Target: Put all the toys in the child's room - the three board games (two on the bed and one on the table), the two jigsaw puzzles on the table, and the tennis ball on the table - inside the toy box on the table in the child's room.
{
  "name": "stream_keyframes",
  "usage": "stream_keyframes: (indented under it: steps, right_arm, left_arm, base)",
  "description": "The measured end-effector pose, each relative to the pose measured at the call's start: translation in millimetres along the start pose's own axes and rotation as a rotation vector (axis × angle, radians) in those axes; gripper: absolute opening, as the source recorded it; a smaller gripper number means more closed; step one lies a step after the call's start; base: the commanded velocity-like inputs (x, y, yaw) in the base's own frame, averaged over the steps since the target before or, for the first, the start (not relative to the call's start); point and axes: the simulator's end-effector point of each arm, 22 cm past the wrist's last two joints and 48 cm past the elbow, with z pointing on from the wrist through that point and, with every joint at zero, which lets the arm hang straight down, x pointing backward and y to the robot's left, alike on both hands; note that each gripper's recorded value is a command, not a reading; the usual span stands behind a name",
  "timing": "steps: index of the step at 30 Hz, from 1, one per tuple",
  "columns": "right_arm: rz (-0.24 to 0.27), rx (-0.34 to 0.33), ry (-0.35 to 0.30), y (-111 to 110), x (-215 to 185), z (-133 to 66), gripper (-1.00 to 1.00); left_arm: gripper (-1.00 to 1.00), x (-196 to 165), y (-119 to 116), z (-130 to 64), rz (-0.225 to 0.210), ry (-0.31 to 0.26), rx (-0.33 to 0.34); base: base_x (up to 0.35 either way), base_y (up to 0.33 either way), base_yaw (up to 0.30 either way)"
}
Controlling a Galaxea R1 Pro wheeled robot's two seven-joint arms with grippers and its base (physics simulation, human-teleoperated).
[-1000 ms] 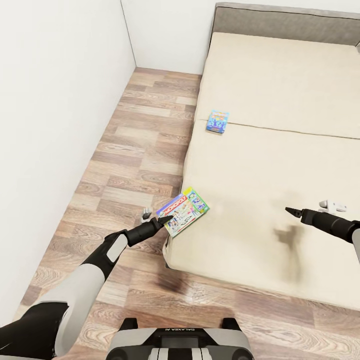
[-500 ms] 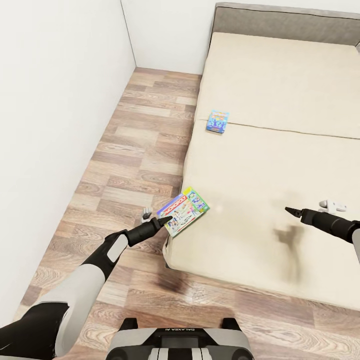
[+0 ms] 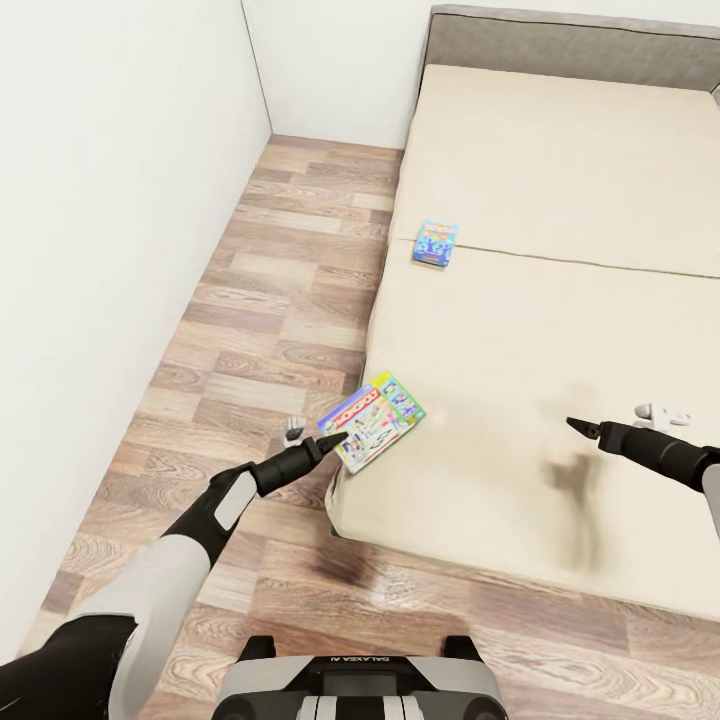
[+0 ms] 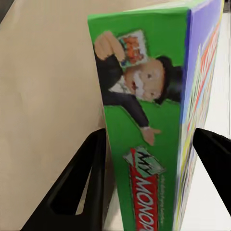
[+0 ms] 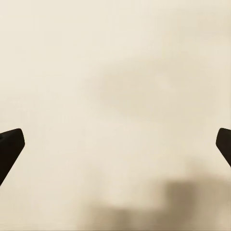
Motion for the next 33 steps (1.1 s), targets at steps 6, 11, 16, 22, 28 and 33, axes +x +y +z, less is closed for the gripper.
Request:
stream_keyframes:
  steps: [6,11,16,22,28,33]
  right_arm:
    - [0.002,-0.001,0.002,0,0,0.0,1.0]
    - [0.008,-0.003,0.013,1,3,0.0,1.0]
    - [0.021,-0.004,0.04,1,9,-0.1,1.0]
    - [0.03,-0.006,0.059,2,14,-0.3,1.0]
    - [0.035,-0.009,0.07,2,16,-0.5,1.0]
    - [0.038,-0.03,0.073,7,16,-0.9,1.0]
  left_arm:
    - [-1.0,4,-7,-2.3,0.006,-0.004,0.031]
    - [-1.0,7,-12,-4.4,0.014,-0.009,0.051]
    - [-1.0,12,-23,-8.3,0.036,-0.013,0.079]
    - [-1.0,23,-41,-10.3,0.07,0.012,0.111]
    - [-1.0,51,-52,-19.9,0.068,0.044,0.133]
    - [-1.0,80,-58,-34.1,0.038,0.074,0.141]
  base:
    - [0.0,0.0,0.0]
    - [0.0,0.0,0.0]
    - [0.0,0.0,0.0]
    - [0.0,0.0,0.0]
    - [0.0,0.0,0.0]
    - [0.0,0.0,0.0]
